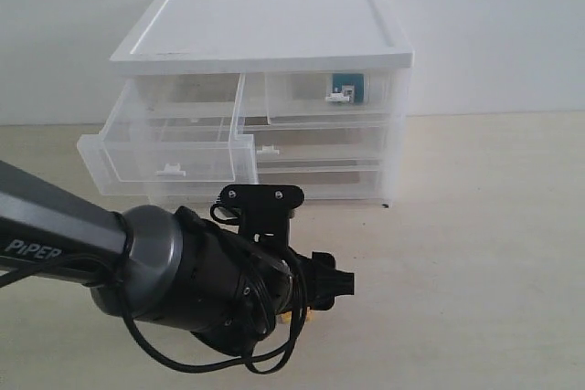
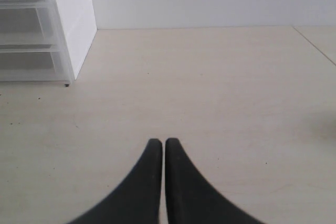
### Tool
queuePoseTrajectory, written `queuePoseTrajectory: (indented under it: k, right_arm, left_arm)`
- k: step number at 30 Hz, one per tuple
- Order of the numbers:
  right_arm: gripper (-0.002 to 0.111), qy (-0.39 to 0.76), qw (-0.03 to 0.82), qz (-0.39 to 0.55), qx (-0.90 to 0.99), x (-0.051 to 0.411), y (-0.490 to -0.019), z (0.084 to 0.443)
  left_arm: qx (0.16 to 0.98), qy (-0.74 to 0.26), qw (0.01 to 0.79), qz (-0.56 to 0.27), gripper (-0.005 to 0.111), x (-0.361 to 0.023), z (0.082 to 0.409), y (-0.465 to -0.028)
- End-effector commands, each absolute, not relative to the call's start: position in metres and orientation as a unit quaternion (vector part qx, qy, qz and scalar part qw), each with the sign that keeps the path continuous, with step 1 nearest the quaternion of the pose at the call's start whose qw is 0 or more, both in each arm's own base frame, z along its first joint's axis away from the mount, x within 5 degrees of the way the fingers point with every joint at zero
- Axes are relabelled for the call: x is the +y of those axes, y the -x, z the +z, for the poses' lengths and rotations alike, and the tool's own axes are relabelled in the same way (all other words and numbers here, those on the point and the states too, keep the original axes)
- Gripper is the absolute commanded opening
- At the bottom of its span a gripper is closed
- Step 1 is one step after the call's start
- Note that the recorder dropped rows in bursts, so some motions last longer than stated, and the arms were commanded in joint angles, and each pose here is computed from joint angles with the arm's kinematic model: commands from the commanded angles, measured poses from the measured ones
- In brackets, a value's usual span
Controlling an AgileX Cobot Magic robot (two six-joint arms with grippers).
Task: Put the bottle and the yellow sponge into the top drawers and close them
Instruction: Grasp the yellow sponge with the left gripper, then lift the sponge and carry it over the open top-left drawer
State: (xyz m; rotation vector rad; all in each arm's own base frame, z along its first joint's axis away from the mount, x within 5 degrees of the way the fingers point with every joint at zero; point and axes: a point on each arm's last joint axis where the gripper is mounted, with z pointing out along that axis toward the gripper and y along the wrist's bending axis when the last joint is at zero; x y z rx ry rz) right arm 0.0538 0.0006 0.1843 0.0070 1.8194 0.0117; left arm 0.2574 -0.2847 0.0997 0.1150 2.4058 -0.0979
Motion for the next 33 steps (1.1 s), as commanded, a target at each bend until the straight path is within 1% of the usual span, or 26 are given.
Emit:
queuePoseTrajectory:
  k: [1, 4, 5, 9, 12, 16, 21, 26, 33]
  right_arm:
    - [0.0, -0.003, 0.616, 0.003, 0.788, 0.0, -0.054, 0.183]
    - [0.0, -0.003, 0.616, 0.003, 0.788, 0.0, -0.054, 0.183]
    - [0.0, -0.003, 0.616, 0.003, 0.788, 0.0, -0.054, 0.183]
    - [0.0, -0.003, 0.616, 0.003, 0.788, 0.0, -0.054, 0.183]
    - [0.0, -0.003, 0.616, 0.003, 0.788, 0.0, -0.054, 0.183]
    - [0.0, -0.003, 0.616, 0.003, 0.788, 0.0, -0.054, 0.183]
    - [0.0, -0.003, 0.616, 0.003, 0.788, 0.0, -0.054, 0.183]
    - [0.0, -0.003, 0.616, 0.003, 0.788, 0.0, -0.054, 0.183]
    - [0.0, -0.003, 0.616, 0.003, 0.788, 0.0, -0.054, 0.183]
  left_arm:
    - [0.93, -0.041, 0.364, -0.033, 0.051, -0.284, 0.101, -0.26]
    - [0.928, -0.051, 0.368, -0.032, 0.016, -0.285, 0.101, -0.26]
    - [0.928, -0.052, 0.368, -0.033, 0.006, -0.285, 0.101, -0.26]
    - [0.927, -0.06, 0.369, -0.036, 0.004, -0.286, 0.101, -0.26]
    - [0.93, -0.076, 0.355, -0.06, 0.004, -0.292, 0.102, -0.256]
    - [0.927, -0.114, 0.345, -0.094, 0.004, -0.303, 0.111, -0.246]
    - [0.91, -0.177, 0.357, -0.112, 0.004, -0.316, 0.13, -0.23]
    - [0.886, -0.244, 0.365, -0.15, 0.004, -0.33, 0.154, -0.209]
    - [0.829, -0.351, 0.364, -0.238, 0.004, -0.341, 0.194, -0.187]
